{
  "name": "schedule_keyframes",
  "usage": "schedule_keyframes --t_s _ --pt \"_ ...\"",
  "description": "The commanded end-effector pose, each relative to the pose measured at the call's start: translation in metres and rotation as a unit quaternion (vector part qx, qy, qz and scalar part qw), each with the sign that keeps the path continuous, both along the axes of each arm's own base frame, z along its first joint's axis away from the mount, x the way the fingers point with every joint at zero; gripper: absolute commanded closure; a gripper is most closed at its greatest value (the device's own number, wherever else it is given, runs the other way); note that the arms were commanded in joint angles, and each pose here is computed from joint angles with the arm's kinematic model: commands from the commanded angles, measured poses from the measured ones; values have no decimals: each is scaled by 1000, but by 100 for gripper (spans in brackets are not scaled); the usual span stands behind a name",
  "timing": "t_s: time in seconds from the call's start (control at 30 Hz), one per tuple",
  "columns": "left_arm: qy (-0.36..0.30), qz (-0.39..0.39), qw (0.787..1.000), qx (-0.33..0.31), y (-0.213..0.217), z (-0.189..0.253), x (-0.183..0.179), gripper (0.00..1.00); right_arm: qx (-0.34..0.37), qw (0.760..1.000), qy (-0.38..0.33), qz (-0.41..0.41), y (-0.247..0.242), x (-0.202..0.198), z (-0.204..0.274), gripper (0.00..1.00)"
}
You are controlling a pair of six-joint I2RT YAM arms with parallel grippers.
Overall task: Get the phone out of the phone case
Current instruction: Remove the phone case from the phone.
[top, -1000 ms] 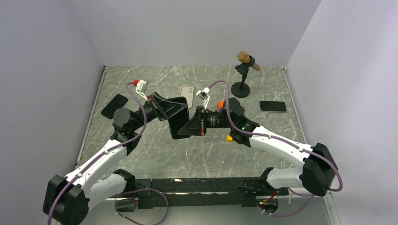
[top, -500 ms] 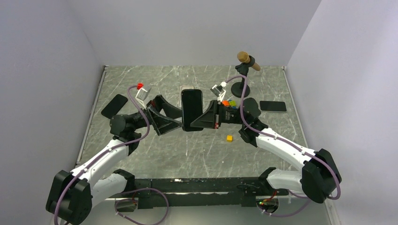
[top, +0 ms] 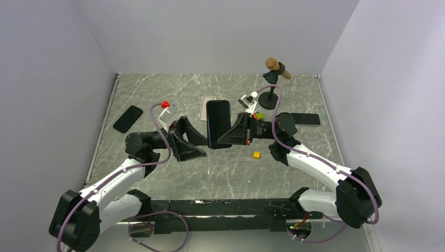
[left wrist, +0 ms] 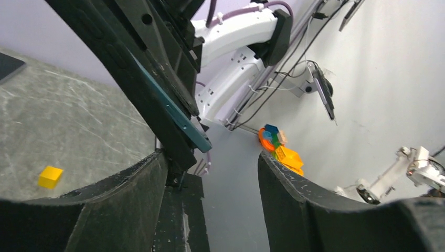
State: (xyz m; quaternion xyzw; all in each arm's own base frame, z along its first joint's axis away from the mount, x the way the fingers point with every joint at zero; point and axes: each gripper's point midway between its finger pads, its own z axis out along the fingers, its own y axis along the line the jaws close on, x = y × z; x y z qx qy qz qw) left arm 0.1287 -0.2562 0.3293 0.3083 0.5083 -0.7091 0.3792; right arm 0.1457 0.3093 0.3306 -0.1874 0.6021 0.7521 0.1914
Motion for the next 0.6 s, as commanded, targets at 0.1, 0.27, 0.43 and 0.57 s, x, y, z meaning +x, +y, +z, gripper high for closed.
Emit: schedule_keyframes --t_s 0.1,0.27,0.43,0.57 --pt "-32 -3 999 10 -12 1 0 54 51 996 -74 7 -7 -17 34 100" --pt "-19 8 1000 23 -15 -3 9 68 46 996 -81 12 -4 -21 33 100" --pt "-8 23 999 35 -19 -8 19 90 54 994 -88 22 -3 -27 36 100" --pt "7 43 998 42 -22 -8 30 79 50 994 -92 28 2 -31 33 100"
